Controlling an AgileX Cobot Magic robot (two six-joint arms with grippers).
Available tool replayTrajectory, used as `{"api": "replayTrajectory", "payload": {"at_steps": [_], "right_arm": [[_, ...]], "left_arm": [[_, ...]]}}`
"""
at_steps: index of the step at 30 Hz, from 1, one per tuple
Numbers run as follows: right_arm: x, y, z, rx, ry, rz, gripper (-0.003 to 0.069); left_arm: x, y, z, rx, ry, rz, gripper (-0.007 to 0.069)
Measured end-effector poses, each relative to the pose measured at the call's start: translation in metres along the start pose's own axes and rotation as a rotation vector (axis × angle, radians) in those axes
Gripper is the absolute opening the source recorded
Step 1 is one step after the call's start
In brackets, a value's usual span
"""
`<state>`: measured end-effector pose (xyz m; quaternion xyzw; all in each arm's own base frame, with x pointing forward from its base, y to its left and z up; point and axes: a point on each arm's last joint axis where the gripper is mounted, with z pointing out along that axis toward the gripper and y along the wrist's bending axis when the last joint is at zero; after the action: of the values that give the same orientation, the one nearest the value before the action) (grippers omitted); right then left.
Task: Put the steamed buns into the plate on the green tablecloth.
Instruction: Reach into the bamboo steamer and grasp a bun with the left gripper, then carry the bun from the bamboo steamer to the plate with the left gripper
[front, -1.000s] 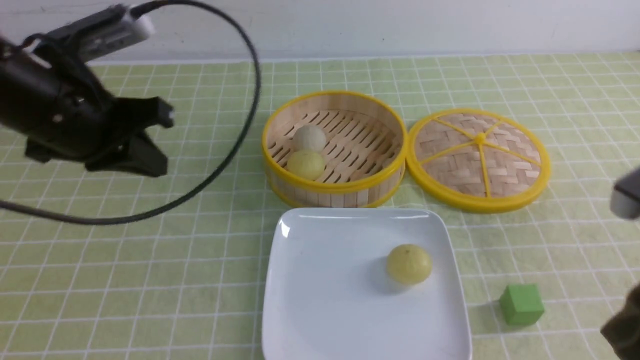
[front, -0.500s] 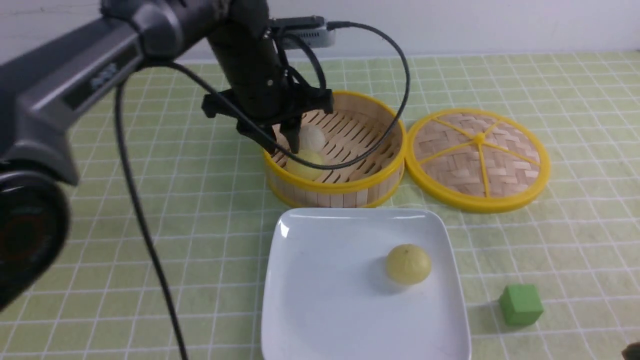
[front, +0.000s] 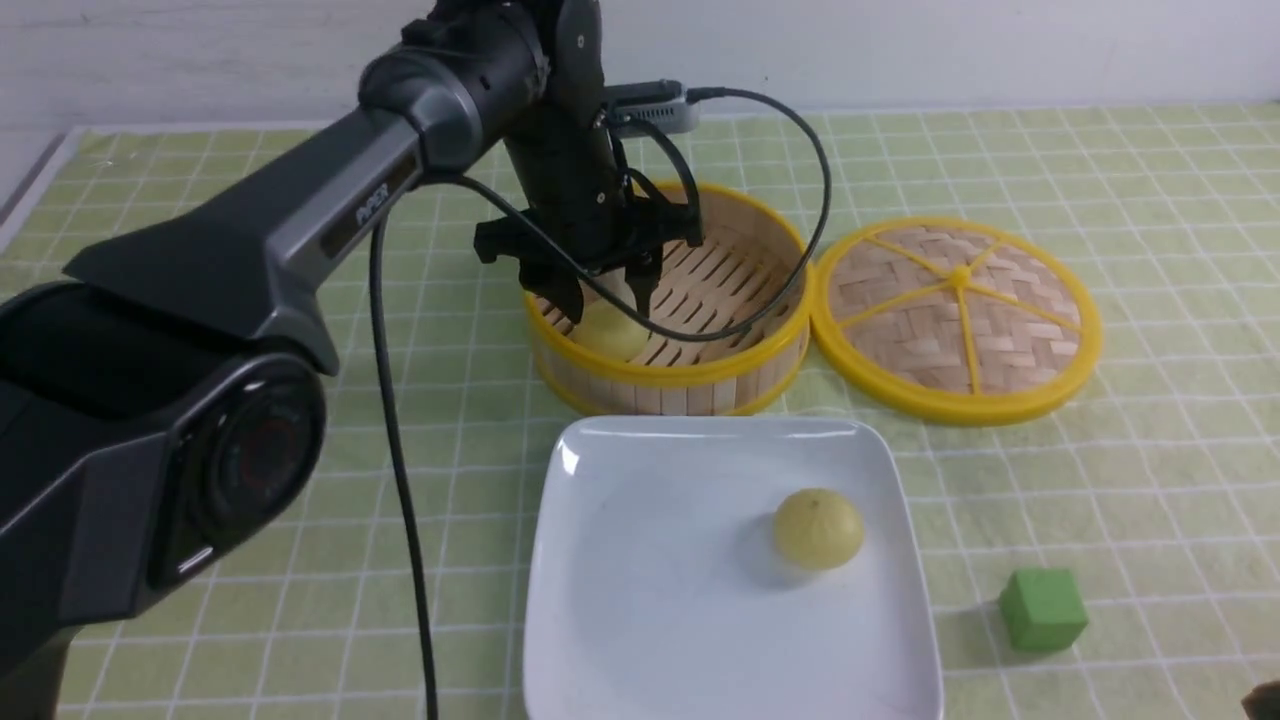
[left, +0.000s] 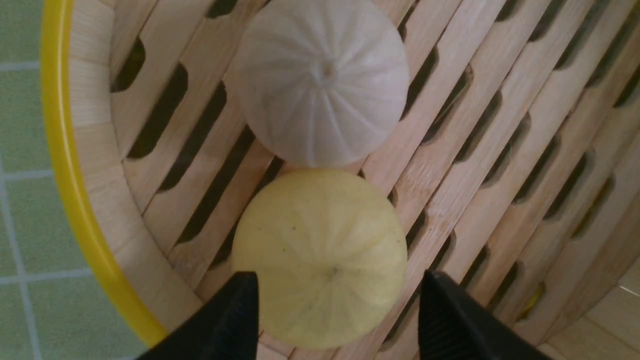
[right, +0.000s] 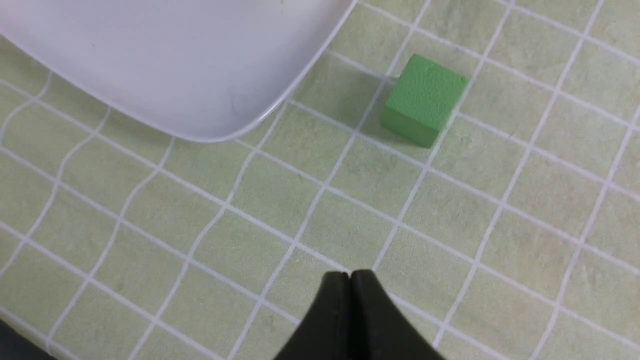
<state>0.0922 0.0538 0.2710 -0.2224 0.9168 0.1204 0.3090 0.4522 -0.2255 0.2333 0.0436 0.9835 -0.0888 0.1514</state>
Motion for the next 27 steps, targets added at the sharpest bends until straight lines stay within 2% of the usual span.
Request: {"api": "replayTrajectory", "payload": {"at_steps": [5, 7, 11, 13, 15, 18, 21, 24, 25, 26, 27], "right_arm": [[0.0, 0.001, 0.0, -0.007, -0.001, 0.005, 0.0005], [0.0, 0.001, 0.0, -0.013, -0.003, 0.01, 0.0006], [0.0, 0.001, 0.0, -0.015, -0.004, 0.012, 0.0009], [0.0, 0.001, 0.0, -0.015, -0.004, 0.012, 0.0009], [0.0, 0.001, -0.001, -0.015, -0.005, 0.012, 0.0009], [0.0, 0.001, -0.001, -0.015, -0.005, 0.011, 0.0011], [0.0, 0.001, -0.001, -0.015, -0.004, 0.012, 0.0013], [0.0, 0.001, -0.001, -0.015, -0.005, 0.012, 0.0015], [0.0, 0.001, -0.001, -0.015, -0.005, 0.012, 0.0015], [0.0, 0.001, -0.001, -0.015, -0.005, 0.012, 0.0017], [0.0, 0.001, -0.001, -0.015, -0.005, 0.012, 0.0017]], "left_arm": [[0.001, 0.002, 0.016, -0.014, 0.014, 0.002, 0.0408], [0.002, 0.002, 0.025, -0.032, 0.025, 0.011, 0.0358], [0.005, -0.003, 0.03, -0.058, 0.033, 0.045, 0.0201], [0.007, -0.009, 0.025, -0.062, 0.03, 0.103, 0.0089], [0.009, -0.017, 0.015, -0.065, 0.015, 0.17, 0.0035], [0.013, -0.031, -0.015, -0.064, -0.027, 0.232, 0.0022], [0.017, -0.043, -0.077, -0.016, -0.131, 0.261, 0.0022], [0.024, -0.044, -0.14, 0.061, -0.233, 0.266, 0.0022], [0.025, -0.044, -0.143, 0.069, -0.235, 0.266, 0.0022], [0.035, -0.041, -0.174, 0.1, -0.27, 0.272, 0.0022], [0.037, -0.04, -0.177, 0.104, -0.271, 0.273, 0.0022]]}}
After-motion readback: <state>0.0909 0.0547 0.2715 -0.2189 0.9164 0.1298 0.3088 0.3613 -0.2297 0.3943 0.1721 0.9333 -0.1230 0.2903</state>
